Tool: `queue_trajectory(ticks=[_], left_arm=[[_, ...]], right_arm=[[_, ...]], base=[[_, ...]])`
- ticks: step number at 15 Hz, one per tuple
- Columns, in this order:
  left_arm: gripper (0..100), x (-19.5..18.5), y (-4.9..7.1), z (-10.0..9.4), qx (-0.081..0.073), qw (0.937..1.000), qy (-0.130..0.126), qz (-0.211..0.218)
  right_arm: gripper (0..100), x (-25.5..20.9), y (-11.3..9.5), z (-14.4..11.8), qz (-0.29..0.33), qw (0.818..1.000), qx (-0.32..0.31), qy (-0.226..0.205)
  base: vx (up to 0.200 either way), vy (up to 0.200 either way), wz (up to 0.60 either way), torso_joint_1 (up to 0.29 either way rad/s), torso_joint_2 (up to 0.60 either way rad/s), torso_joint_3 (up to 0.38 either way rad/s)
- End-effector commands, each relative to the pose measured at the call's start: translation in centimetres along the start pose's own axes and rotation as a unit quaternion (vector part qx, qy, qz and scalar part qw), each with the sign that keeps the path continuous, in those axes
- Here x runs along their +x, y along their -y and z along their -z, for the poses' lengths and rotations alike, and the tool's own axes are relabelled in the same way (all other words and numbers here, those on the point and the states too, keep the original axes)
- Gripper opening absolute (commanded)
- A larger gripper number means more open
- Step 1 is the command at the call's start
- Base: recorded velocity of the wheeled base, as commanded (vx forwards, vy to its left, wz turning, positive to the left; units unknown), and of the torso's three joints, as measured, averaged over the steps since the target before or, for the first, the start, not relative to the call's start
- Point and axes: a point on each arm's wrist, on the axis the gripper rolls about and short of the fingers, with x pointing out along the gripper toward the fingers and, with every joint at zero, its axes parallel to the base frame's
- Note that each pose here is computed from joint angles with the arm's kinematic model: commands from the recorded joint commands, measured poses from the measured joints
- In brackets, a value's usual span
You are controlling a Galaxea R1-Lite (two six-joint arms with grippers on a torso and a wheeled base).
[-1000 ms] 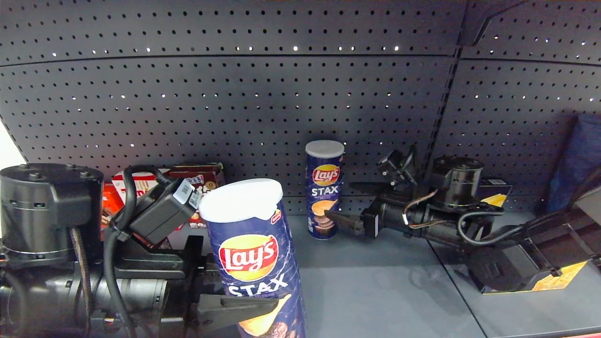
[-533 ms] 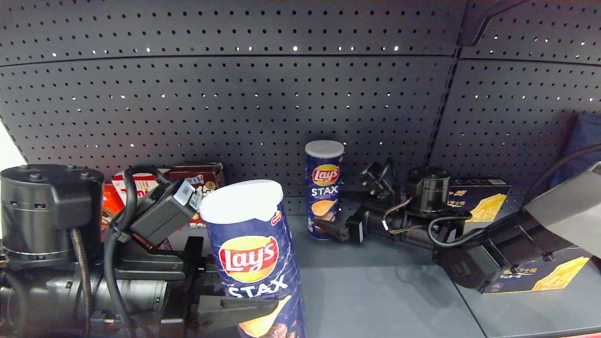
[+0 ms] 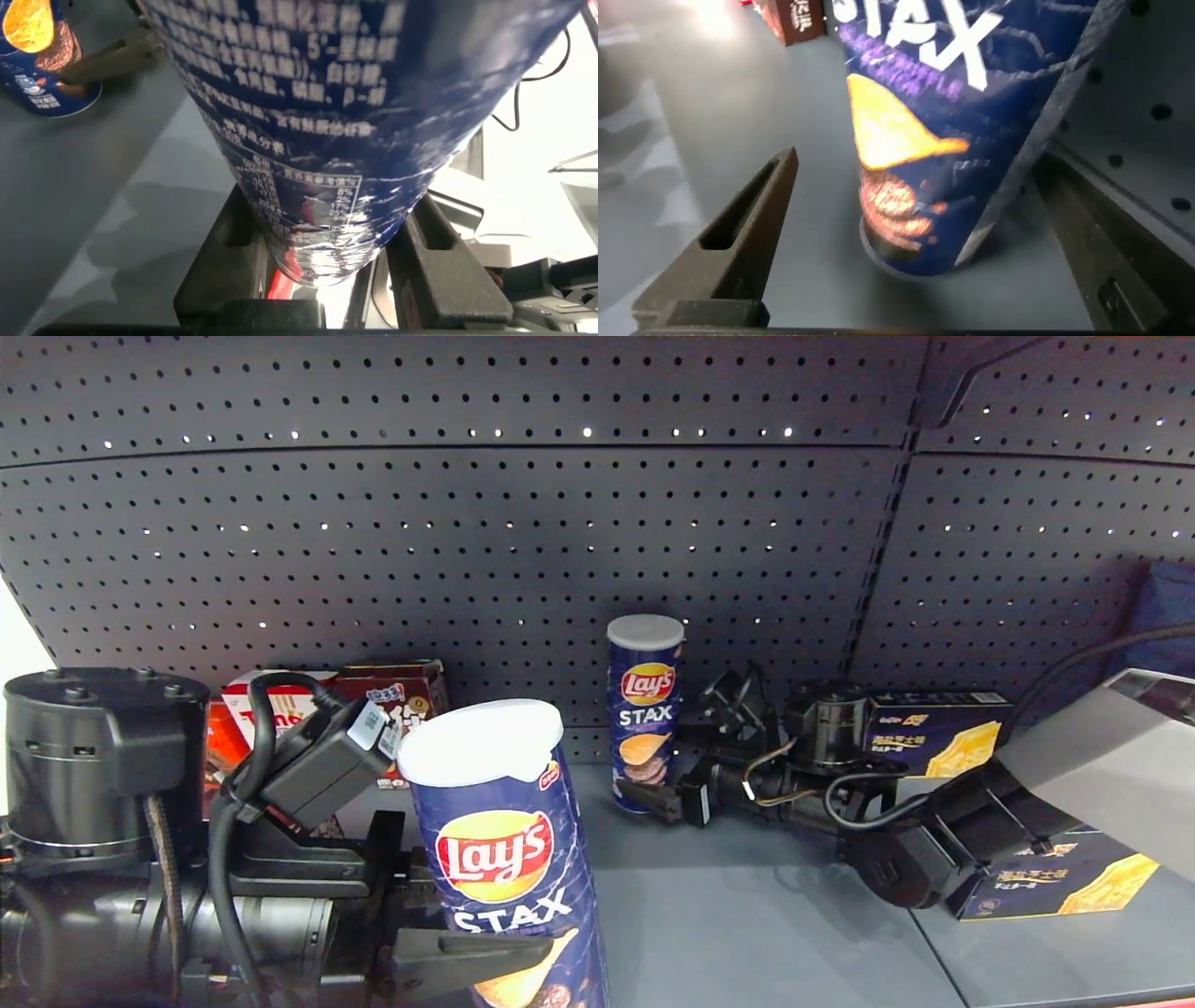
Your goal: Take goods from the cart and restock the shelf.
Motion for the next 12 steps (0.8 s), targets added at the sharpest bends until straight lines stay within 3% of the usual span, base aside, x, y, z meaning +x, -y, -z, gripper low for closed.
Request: queue_trajectory(ticks=[1, 5, 6, 12], left_arm=[[0, 0.0, 0.0, 0.1, -0.001, 1.0, -0.001, 0.0], [0, 0.0, 0.0, 0.1, -0.002, 1.0, -0.001, 0.0], [0, 0.0, 0.0, 0.2, -0.003, 1.0, -0.002, 0.0], [0, 0.0, -0.1, 0.1, -0.004, 1.0, -0.002, -0.001]], right_arm=[[100, 0.8, 0.2, 0.6, -0.001, 1.0, 0.001, -0.002], [100, 2.0, 0.4, 1.0, -0.004, 1.0, -0.002, 0.001], [0, 2.2, 0.4, 1.2, -0.006, 1.0, -0.002, 0.001], [0, 2.3, -1.1, 0.5, -0.02, 1.0, -0.005, 0.007]], base=[[0.0, 0.0, 0.0, 0.0, 0.0, 0.0], [0.0, 0.0, 0.0, 0.0, 0.0, 0.0], [0.0, 0.0, 0.0, 0.0, 0.0, 0.0], [0.0, 0.0, 0.0, 0.0, 0.0, 0.0]])
